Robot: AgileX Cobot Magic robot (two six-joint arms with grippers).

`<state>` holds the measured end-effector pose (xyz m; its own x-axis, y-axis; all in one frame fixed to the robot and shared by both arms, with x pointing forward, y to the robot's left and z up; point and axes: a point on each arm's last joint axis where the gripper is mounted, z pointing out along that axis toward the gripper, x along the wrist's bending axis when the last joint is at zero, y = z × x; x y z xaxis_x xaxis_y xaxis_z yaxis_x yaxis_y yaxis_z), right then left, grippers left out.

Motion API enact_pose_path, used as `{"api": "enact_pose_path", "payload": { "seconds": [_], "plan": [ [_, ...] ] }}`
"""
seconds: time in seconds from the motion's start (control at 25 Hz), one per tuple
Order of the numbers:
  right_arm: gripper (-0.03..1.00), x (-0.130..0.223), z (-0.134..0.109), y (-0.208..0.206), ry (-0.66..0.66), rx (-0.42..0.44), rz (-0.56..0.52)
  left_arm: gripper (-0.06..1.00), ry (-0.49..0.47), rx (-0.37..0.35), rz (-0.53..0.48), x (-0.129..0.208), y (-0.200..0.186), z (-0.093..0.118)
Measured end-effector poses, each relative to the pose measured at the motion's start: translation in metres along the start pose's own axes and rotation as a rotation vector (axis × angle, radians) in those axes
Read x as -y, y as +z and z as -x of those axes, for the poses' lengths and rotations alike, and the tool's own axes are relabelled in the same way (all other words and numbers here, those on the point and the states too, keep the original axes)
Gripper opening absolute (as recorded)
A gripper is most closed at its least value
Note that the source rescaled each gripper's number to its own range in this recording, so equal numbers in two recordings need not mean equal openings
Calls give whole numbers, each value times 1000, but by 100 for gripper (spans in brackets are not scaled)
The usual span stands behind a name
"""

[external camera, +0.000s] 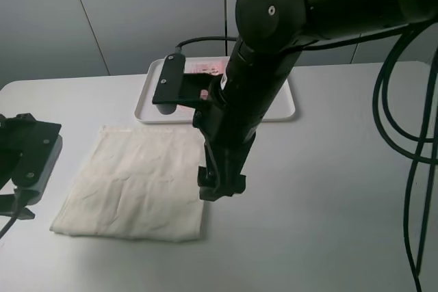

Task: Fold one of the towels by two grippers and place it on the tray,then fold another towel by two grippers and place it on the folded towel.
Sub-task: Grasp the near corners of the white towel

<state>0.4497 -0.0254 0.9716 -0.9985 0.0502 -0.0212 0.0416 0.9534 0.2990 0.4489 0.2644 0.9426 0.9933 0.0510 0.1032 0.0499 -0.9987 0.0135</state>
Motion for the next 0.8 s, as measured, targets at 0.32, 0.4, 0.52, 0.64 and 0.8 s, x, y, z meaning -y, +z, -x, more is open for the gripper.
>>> {"api": "enact_pose_path", "payload": {
  "seconds": [0.32,0.4,0.52,0.64,0.8],
  "plan": [
    [100,-13,-26,48,-99,-50,-79,93,32,40,-39,2,25,10],
    [100,-13,-30,60,-110,-62,-96,93,23,47,-41,1,31,8],
    [100,-14,-33,67,-112,-66,-106,93,16,75,-47,1,40,7],
    [100,-14,-33,68,-109,-63,-103,93,17,100,-52,1,49,7],
    [100,-14,-33,69,-109,-62,-102,93,30,121,-56,1,56,8]
  ]
}}
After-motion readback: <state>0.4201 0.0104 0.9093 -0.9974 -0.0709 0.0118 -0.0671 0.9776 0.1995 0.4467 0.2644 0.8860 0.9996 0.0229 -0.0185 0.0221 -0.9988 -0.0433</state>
